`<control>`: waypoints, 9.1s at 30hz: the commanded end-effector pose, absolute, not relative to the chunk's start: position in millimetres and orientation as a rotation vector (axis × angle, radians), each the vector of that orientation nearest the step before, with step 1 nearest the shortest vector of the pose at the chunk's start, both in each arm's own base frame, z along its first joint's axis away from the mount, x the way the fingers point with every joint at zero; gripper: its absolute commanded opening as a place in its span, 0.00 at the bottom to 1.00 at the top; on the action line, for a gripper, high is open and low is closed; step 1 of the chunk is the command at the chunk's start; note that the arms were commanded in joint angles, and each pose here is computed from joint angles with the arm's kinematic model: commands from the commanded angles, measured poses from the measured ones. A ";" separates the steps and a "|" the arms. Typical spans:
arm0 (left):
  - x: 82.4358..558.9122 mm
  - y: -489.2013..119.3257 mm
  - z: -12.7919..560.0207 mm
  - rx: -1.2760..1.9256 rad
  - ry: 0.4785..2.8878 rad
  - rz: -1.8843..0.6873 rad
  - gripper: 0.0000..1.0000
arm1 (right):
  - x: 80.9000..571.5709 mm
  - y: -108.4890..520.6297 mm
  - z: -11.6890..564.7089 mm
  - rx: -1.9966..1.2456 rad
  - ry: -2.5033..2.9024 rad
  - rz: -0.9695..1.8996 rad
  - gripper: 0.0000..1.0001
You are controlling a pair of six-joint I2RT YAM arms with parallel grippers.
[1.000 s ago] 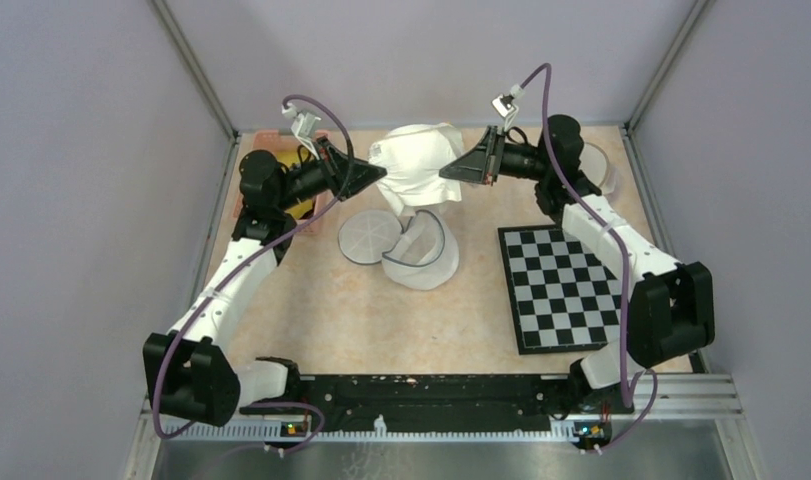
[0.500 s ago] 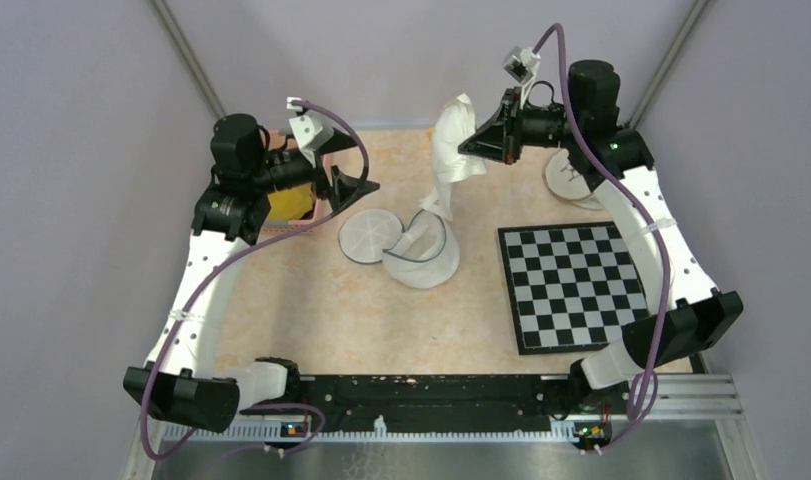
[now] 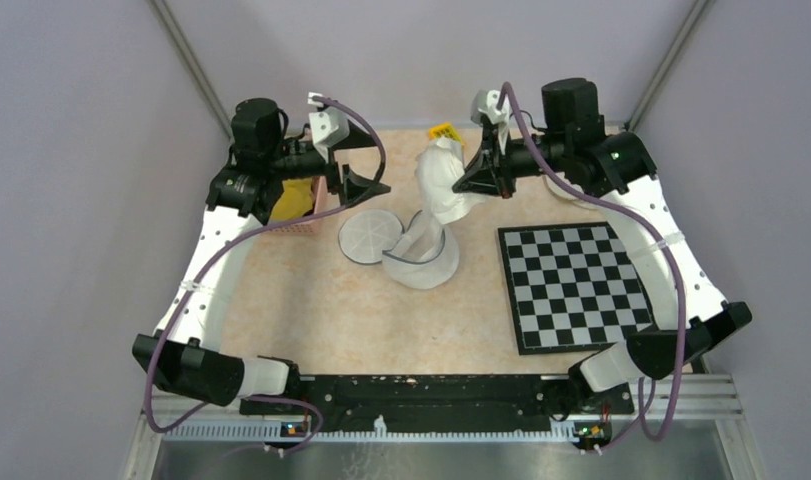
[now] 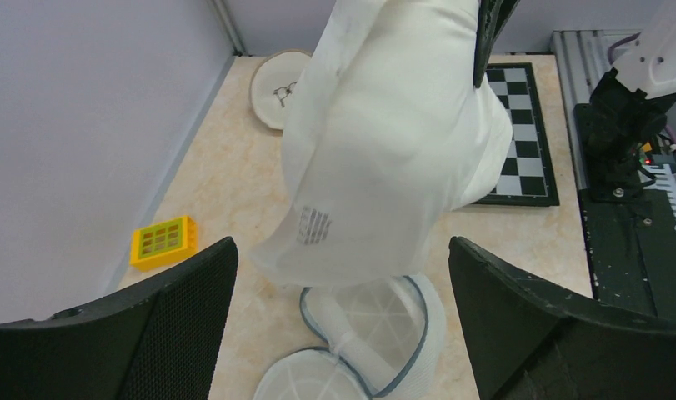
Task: Unzip the laundry bag and remove the bra
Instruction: Pick up the bra from the laundry bag, then place the bra in the bin, then close the laundry bag at the center of the board.
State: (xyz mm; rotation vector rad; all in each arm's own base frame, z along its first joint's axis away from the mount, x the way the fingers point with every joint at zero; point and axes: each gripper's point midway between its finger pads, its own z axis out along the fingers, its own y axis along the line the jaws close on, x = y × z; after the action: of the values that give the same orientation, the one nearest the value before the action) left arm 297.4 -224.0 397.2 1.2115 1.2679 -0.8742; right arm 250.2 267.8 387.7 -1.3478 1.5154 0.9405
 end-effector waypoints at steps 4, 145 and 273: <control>272.3 -265.0 396.0 1.350 1.193 -0.834 0.99 | 215.9 271.5 404.7 -1.501 1.329 0.781 0.00; 532.0 88.0 168.1 0.498 2.116 -0.446 0.88 | 244.1 263.3 390.2 -1.262 1.486 0.792 0.79; 412.3 -118.1 54.2 0.279 2.474 -0.222 0.00 | 334.7 249.2 60.5 -0.359 2.490 0.885 0.38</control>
State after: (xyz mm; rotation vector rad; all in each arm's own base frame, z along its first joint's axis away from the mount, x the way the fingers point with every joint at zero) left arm 402.1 -114.3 27.4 0.2915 2.5310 -0.2030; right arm 335.3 241.6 51.9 -0.3446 2.5273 0.8189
